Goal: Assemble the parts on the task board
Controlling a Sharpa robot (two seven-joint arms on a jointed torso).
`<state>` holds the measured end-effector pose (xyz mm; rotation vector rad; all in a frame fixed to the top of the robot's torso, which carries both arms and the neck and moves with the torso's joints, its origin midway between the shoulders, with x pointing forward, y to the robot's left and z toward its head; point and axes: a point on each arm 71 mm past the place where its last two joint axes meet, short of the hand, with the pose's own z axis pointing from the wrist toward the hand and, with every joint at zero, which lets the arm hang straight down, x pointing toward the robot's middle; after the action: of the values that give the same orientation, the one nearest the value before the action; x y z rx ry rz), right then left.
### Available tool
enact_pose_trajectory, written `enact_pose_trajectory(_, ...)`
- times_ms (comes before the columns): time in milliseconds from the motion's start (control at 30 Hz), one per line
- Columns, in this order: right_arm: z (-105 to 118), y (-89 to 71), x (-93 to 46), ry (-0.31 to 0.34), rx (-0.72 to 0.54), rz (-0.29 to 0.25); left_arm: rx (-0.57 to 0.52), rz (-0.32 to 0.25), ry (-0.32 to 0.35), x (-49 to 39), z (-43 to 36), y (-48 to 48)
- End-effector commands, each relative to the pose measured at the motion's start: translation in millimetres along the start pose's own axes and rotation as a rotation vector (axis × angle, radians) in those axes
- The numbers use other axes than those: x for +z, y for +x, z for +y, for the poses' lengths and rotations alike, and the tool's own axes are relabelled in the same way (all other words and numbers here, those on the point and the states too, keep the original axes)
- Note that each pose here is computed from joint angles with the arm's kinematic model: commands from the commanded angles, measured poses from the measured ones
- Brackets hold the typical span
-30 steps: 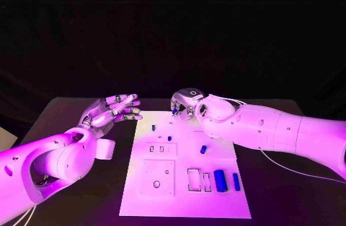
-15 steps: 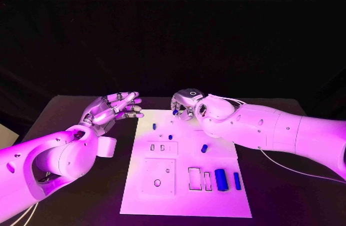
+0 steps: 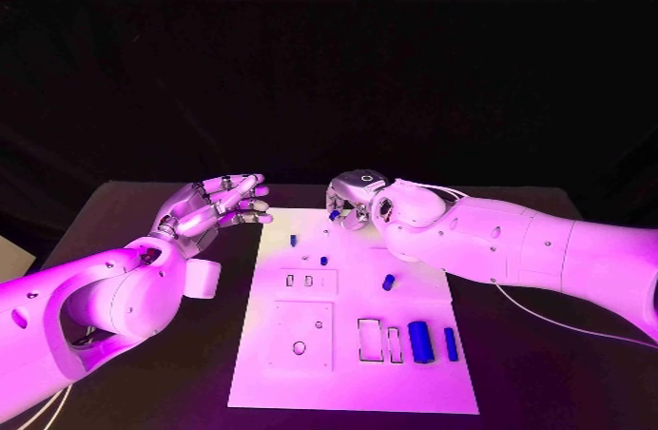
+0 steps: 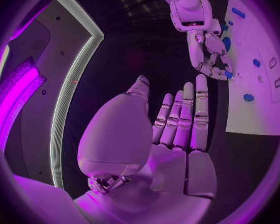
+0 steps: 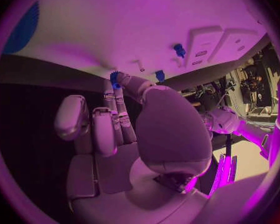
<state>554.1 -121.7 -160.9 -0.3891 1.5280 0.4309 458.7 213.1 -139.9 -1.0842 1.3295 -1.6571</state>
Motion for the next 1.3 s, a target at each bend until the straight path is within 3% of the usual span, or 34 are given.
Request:
enact_pose_trajectory(33, 1.9, 3.2, 0.8, -0.006, -0.018, 0.021, -0.004, 0.022, 0.01, 0.8, -1.6, 2.8)
enact_pose_trajectory(933, 3.4, 2.5, 6.5, -0.005, -0.016, 0.003, -0.005, 0.025, 0.009, 1.4, -1.5, 3.4)
enact_pose_trajectory(1300, -1.2, -0.1, -1.5, -0.011, 0.006, -0.03, -0.002, 0.018, 0.009, 1.7, -1.5, 1.5)
